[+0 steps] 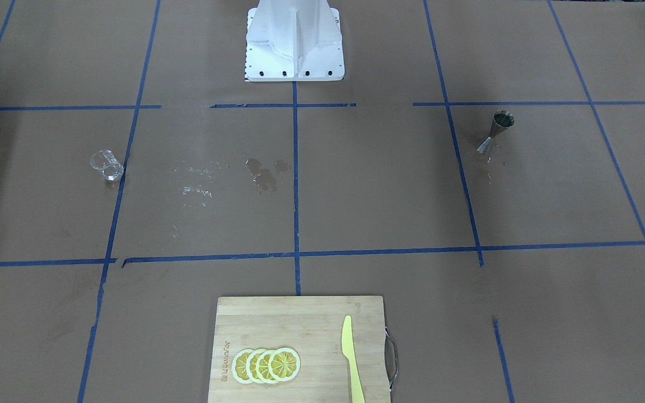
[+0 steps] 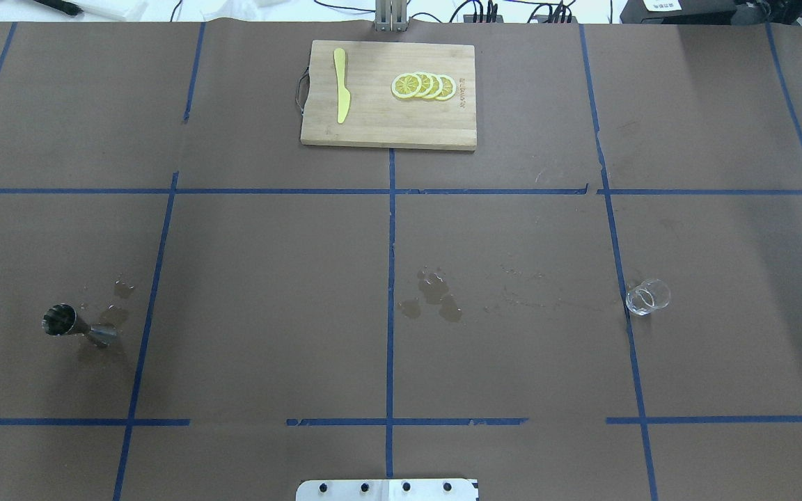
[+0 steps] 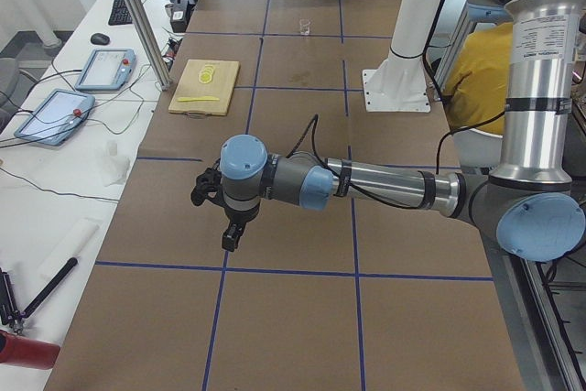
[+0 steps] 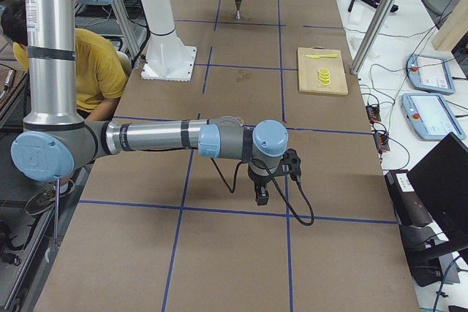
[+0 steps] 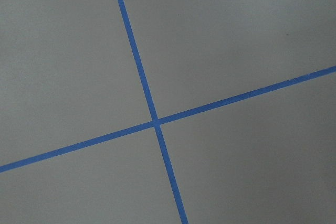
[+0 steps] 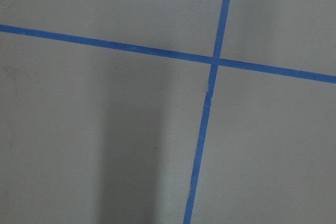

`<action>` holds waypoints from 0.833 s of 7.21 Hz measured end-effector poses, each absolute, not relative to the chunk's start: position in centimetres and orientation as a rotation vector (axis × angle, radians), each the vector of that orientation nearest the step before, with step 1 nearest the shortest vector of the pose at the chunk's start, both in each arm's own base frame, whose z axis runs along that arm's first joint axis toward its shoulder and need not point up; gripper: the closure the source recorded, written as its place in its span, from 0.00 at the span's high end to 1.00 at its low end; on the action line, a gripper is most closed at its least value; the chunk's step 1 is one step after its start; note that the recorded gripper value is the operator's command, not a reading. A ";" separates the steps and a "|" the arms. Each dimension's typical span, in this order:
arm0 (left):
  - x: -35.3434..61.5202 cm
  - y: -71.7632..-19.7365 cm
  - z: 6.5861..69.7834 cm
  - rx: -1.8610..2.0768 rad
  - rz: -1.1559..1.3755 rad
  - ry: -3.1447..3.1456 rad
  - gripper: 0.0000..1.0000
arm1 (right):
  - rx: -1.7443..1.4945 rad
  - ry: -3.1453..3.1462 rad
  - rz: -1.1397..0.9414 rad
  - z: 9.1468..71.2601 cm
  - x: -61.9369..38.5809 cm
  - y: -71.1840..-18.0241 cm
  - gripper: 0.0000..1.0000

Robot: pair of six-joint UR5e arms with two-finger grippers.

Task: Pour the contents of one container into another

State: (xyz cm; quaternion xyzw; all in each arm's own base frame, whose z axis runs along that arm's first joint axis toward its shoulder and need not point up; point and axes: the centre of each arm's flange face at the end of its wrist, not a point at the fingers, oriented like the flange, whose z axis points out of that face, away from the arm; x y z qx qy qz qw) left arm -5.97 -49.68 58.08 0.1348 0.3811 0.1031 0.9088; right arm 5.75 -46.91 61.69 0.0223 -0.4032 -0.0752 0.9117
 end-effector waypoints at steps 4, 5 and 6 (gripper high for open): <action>-6.0 -49.9 57.8 0.281 0.215 0.785 1.00 | 0.045 -0.830 -0.155 61.8 5.8 -46.9 1.00; -6.0 -49.6 58.2 0.274 0.213 0.786 1.00 | 0.046 -0.830 -0.156 61.7 5.8 -47.0 1.00; -6.1 -49.3 58.5 0.268 0.210 0.787 1.00 | 0.049 -0.829 -0.157 61.6 5.8 -47.0 1.00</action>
